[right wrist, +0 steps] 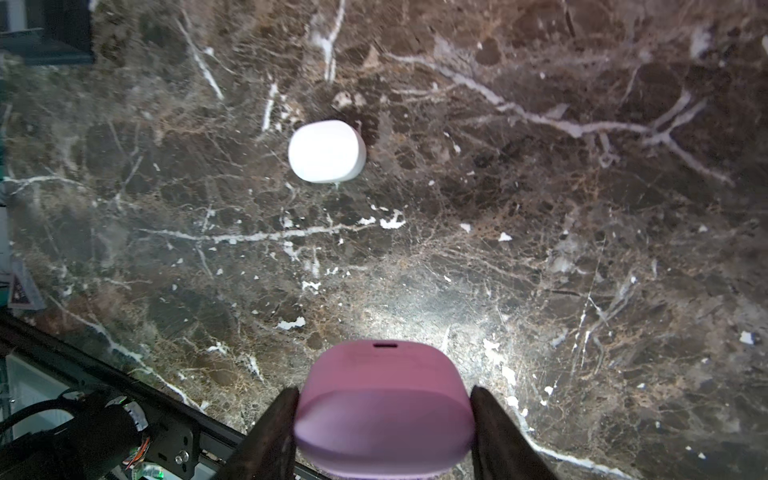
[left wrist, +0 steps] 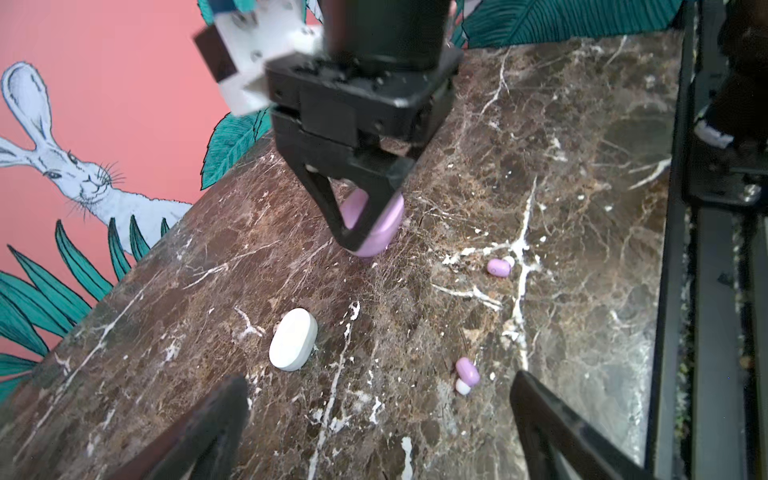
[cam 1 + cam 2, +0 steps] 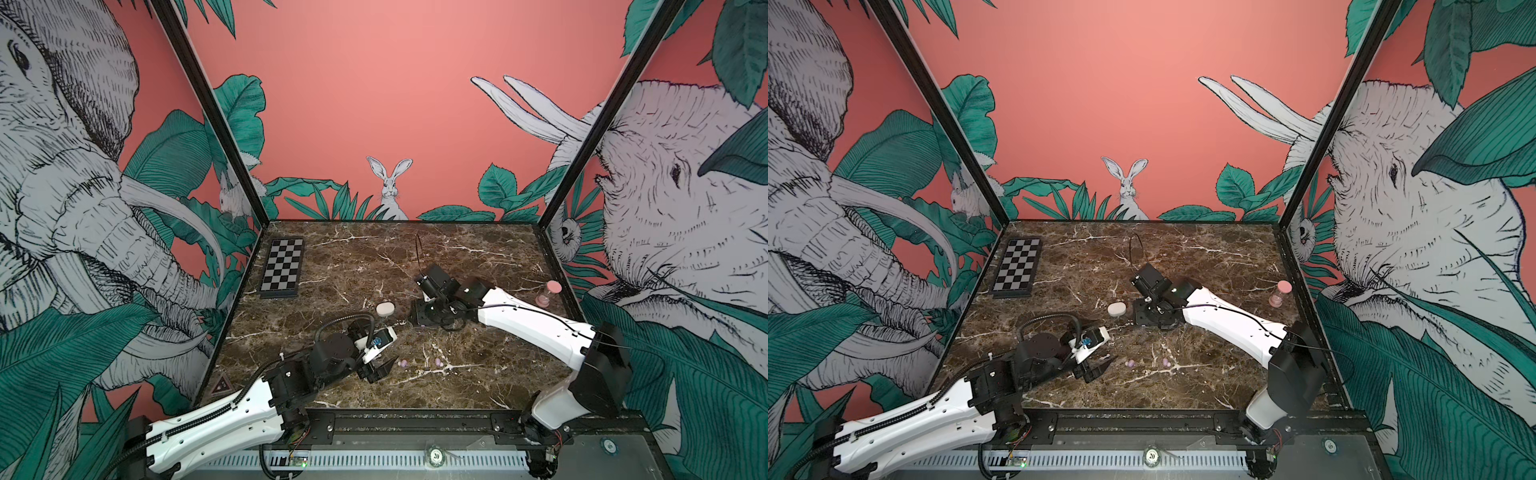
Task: Insert the wireless bluetooth earbuds into the charging case
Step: 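Lift the pink case toward the left gripper while the left gripper approaches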
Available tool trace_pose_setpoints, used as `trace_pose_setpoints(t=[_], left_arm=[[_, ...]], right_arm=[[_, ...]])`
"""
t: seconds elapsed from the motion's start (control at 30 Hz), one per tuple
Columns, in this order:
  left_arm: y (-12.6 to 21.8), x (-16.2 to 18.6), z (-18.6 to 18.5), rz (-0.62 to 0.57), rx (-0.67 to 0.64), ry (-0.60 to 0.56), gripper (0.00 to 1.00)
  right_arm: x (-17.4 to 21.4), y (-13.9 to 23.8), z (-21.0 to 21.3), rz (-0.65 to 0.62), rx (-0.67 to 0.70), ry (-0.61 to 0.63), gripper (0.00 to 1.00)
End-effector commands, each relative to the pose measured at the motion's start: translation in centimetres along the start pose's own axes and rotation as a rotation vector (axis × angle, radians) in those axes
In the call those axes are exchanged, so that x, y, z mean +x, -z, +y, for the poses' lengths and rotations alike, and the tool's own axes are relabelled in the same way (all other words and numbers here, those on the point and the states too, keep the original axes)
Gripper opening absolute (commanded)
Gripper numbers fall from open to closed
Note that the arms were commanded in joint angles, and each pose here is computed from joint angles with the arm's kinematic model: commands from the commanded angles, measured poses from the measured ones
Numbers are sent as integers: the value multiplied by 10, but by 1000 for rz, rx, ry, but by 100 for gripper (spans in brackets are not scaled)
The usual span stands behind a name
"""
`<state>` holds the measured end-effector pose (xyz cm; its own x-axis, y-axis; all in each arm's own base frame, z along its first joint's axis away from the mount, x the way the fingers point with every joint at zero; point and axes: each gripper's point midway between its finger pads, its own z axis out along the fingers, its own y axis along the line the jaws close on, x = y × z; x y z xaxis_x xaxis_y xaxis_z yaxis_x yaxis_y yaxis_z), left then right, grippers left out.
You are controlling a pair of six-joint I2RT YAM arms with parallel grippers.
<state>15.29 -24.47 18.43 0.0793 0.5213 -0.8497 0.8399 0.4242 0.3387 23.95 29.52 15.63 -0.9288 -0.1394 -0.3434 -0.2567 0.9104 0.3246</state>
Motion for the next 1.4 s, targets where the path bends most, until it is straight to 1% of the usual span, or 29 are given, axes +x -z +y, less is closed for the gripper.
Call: trace_pose_setpoints(t=[0.0,0.17,0.27,0.3,0.57,0.7,0.87,0.97,1.07,1.27,1.37], left_arm=[[-2,-14,-4,-47,27,-142,99],[-12,-23,-3,-43,30,-203,99],[-19,-24,7,-41,-33,-209,99],[-21,-27,11,-48,-56,-199,99],[-27,-33,25,-73,-124,-119,99],[-24,-33,33,-87,-135,-67,96],[-26,-28,31,-74,-128,-77,90],[-28,-28,31,-74,-126,-78,88],[-27,-28,33,-76,-135,-83,82],[-27,-26,32,-74,-135,-92,78],[-28,-26,31,-73,-128,-100,73]], right_arm=[[-8,29,24,-34,-113,126,0],[-9,54,54,-69,-287,213,0],[-10,67,69,-91,-368,239,0],[-2,59,65,-69,-365,239,0],[4,61,76,-64,-431,260,0],[6,62,79,-63,-445,272,0],[9,62,83,-59,-459,292,0],[11,61,83,-52,-463,304,0],[12,60,83,-52,-464,308,0],[14,60,86,-44,-476,320,0],[15,61,87,-45,-480,324,0]])
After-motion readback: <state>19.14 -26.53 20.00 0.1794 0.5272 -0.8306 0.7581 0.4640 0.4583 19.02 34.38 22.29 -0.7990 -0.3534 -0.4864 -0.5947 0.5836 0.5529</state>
